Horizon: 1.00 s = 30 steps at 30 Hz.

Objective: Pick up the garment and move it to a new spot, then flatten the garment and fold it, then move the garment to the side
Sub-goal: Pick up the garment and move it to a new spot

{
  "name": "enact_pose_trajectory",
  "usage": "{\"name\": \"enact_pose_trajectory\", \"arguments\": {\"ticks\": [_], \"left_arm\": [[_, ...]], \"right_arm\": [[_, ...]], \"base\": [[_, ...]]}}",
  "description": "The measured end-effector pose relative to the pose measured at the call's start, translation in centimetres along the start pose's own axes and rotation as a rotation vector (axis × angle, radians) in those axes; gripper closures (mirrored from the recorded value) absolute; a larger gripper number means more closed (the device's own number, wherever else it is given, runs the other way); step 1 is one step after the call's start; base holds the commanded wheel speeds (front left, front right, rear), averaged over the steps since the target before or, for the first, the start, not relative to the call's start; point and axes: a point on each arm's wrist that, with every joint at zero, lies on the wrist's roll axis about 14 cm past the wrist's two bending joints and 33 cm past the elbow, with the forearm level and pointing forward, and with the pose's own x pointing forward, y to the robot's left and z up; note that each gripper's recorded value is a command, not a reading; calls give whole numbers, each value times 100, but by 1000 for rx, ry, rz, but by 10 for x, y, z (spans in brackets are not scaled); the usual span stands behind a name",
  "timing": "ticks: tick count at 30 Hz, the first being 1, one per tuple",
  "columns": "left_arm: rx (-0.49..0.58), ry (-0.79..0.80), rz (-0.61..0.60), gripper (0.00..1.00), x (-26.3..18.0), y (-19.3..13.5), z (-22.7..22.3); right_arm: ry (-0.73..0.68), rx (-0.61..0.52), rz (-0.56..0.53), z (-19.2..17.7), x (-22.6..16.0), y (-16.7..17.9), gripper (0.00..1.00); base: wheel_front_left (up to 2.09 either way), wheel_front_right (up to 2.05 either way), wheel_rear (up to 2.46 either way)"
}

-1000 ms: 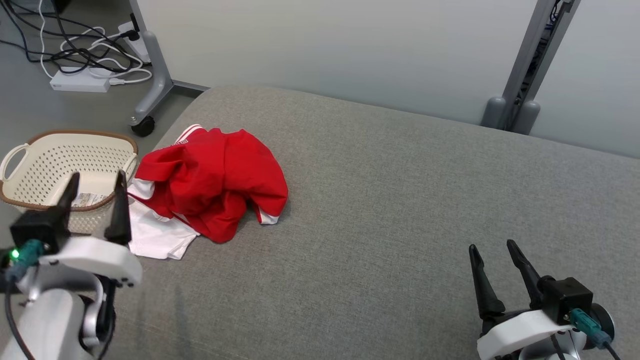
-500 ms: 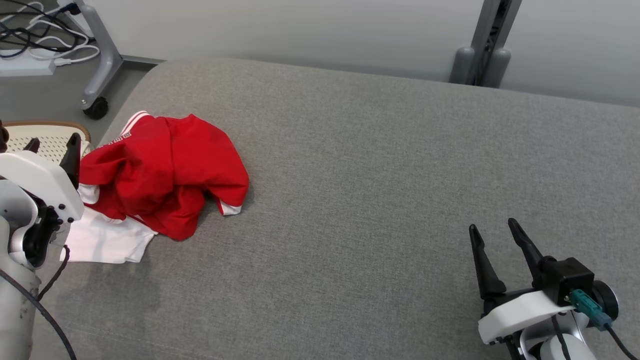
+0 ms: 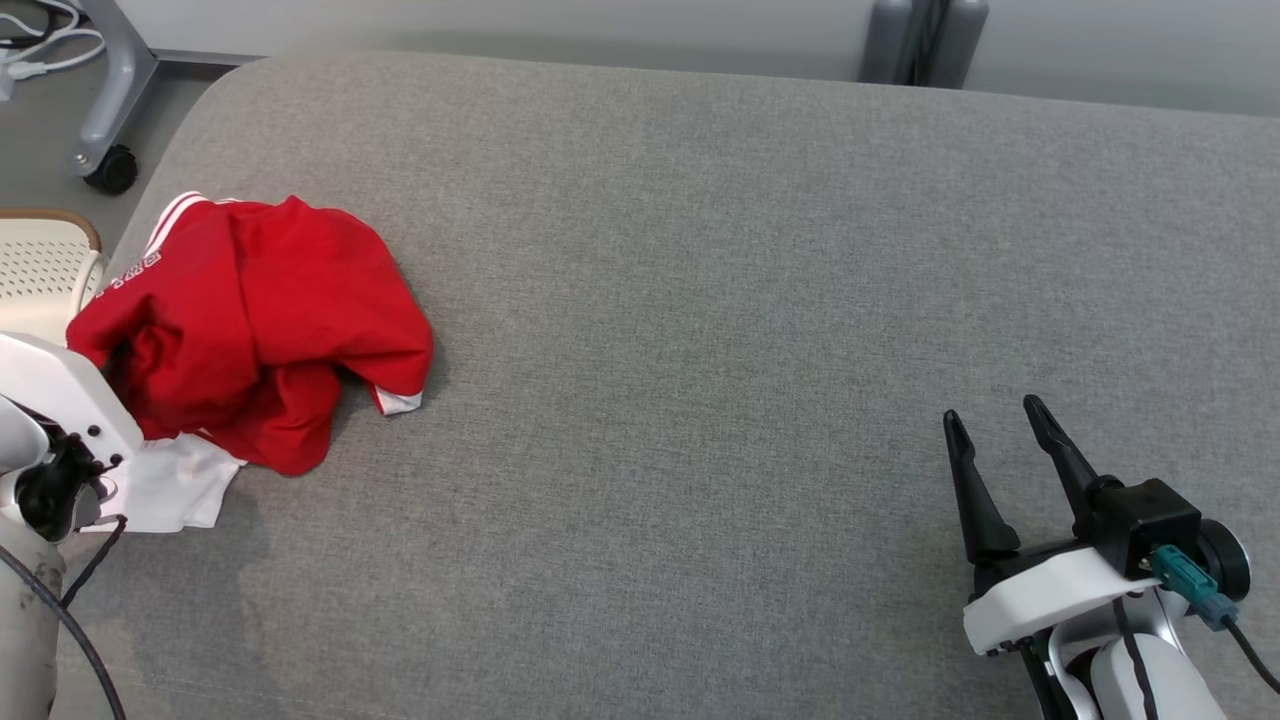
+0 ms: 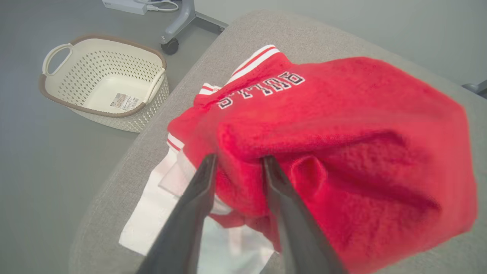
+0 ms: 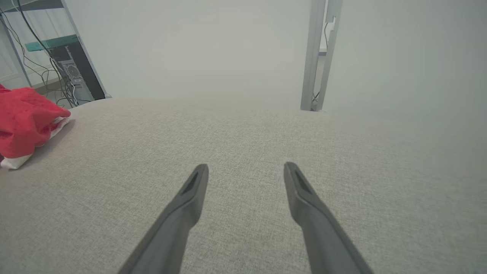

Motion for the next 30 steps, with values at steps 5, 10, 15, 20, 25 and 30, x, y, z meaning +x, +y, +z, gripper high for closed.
{"name": "enact_pose_trajectory", "arguments": {"ticks": [5,10,15,20,25,30], "left_arm": [[30,-81,14,100,2,2,17],[109,-268,18,100,-8,-1,67],[215,-538,-12,100,-38,-25,142],[318,-743,-82,100,-75,-62,187],[388,-894,-248,100,-108,-131,203],[429,-864,-430,100,-118,-198,155]], "right_arm": [[-6,-4,-14,2,1,-6,0],[-18,-11,-22,7,1,-9,0],[-49,-18,-30,18,-1,-9,0],[-91,-22,-48,32,-7,-10,0],[-120,-22,-89,42,-18,-20,0],[-136,-22,-148,47,-33,-36,0]], "base": [[0,0,0],[0,0,0],[0,0,0],[0,0,0],[0,0,0],[0,0,0]]}}
